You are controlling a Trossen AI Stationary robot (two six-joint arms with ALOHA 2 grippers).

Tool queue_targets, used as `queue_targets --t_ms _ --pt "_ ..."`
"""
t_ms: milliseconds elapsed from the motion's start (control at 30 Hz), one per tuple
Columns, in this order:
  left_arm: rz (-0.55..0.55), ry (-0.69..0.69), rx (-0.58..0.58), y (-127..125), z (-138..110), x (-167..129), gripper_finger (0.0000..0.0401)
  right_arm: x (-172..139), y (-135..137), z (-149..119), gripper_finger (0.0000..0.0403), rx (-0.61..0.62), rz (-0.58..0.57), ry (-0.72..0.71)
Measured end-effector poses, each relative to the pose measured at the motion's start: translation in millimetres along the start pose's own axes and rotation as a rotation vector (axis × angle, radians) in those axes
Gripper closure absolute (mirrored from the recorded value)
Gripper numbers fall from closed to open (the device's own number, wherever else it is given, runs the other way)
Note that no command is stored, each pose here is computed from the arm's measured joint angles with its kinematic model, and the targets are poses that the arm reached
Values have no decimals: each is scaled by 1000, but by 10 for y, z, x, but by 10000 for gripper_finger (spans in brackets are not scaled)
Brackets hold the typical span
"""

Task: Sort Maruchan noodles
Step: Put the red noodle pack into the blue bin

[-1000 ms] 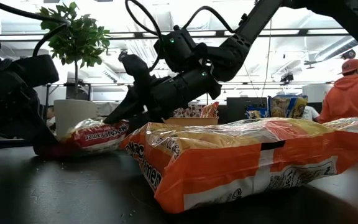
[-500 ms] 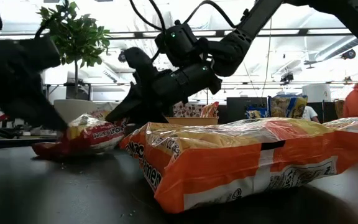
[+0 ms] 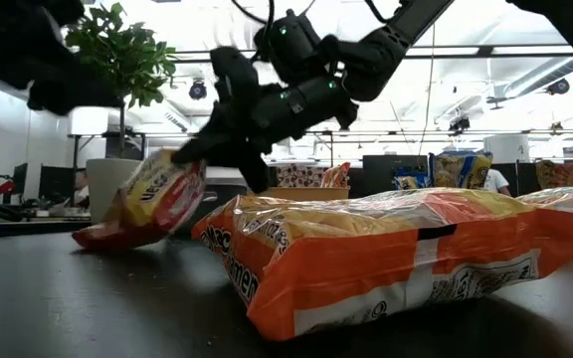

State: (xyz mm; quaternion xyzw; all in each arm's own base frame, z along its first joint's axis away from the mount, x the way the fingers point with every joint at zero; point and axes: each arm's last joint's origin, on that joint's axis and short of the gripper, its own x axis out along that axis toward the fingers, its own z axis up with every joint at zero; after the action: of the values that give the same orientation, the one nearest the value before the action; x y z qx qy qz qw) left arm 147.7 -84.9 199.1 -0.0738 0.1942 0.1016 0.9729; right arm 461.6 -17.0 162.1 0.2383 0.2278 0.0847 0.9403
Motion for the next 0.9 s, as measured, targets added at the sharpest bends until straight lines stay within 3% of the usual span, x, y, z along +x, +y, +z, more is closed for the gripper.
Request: queue_targets --t_ms 200,400,633,900 --pt "161 -163 103 141 167 -163 243 -126 101 176 394 -57 9 -52" --pt "354 -251 120 236 233 -246 243 -248 93 334 394 -78 -25 -110" --pt "366 -233 147 239 201 -231 243 -326 48 430 394 -54 -57 -152" --pt "285 -144 114 163 20 -81 243 -297 96 389 394 -33 -51 -131"
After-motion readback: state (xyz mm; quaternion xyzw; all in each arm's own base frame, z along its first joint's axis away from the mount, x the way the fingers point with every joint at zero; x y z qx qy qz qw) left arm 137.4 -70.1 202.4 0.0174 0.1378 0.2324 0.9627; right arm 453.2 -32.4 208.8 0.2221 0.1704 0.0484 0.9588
